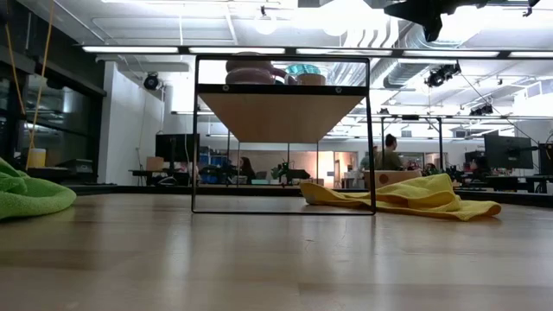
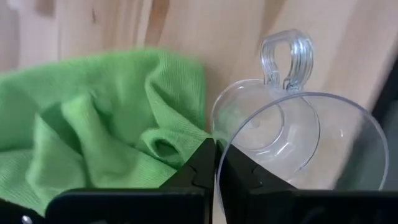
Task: Stack small to large cups/mugs on shelf
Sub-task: Put the transparent cup on the shelf
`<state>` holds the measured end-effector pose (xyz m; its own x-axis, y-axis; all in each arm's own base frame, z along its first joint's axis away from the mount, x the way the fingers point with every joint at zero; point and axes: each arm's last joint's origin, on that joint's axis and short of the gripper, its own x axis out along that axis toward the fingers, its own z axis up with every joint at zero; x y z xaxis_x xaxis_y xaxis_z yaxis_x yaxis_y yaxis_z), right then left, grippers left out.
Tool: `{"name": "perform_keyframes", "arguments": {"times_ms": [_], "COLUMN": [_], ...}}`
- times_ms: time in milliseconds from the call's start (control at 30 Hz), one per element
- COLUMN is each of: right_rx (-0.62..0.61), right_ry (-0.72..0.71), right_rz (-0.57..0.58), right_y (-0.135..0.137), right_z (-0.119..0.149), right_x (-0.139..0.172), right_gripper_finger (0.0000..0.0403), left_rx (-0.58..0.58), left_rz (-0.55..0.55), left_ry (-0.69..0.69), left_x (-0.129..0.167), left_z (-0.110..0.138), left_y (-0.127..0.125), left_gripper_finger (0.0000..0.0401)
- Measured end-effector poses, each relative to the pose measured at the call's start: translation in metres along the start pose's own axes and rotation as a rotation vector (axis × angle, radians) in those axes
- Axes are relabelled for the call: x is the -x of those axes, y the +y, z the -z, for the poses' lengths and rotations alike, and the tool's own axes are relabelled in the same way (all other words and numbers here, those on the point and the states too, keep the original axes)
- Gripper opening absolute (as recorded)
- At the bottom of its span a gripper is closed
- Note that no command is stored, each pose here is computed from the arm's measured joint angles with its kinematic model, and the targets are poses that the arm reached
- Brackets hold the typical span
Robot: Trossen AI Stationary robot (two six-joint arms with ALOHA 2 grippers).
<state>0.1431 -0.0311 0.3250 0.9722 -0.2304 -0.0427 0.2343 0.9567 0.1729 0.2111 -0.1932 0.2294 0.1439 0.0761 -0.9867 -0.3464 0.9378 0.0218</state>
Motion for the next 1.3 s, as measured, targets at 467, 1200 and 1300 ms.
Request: {"name": "perform_keyframes", "arguments": {"times_ms": [467,1200,1300], "right_rx": [0.000,-0.055,-0.080], "right_ry": [0.042,0.000,-0.055], "right_rz": [0.008,-0.138,-0.226], "right_y": [-0.001,0.004,0.008], "right_z": [0.004,-0.002,-0.009], "right_x": [0.000,0.000,0.000], "right_gripper_finger": [0.0131,0.0131,0.0131], "left_rx": [0.253,0.311,0.283], "left_rz": [0.397,0.515,0.514], "left_ry": [-0.628,-1.440,-1.470], "left_x": [0.119,0.066,0.075], "left_z": [-0.061,-0.110,-0.115], "left_y": [0.125,0.181,0.189], "left_gripper_finger": [0.0000,0.0000,0.0000]}}
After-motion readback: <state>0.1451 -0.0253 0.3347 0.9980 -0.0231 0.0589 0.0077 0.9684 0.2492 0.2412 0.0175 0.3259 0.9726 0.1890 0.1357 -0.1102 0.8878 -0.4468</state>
